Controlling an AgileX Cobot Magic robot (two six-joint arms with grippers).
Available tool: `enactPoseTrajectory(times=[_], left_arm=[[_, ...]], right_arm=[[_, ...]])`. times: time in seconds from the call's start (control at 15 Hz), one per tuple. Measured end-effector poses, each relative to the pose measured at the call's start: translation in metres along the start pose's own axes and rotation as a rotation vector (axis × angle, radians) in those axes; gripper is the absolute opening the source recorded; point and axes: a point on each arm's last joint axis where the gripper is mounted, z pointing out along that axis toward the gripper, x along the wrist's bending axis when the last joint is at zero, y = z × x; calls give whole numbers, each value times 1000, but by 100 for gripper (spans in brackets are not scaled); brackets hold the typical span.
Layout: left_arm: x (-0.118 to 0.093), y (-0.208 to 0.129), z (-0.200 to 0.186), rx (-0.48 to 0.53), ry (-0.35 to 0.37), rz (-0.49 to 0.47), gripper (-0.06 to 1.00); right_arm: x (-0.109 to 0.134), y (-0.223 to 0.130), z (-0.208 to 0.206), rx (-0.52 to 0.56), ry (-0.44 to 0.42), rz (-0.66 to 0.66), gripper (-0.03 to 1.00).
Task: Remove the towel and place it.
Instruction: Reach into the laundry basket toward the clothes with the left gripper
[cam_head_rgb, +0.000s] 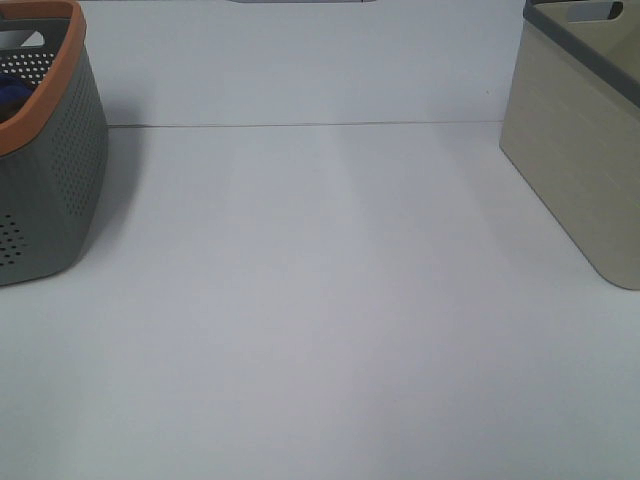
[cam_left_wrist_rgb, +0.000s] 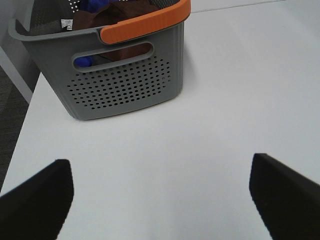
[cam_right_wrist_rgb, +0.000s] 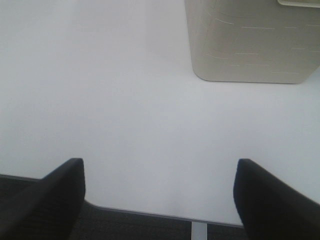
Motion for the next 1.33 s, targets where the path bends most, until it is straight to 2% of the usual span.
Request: enactPoseTrajectory(times=[1.33], left_arm=[[-1,0,0,-1,-9,-5,91]], right_arm=[[0,0,0,0,0,0,71]])
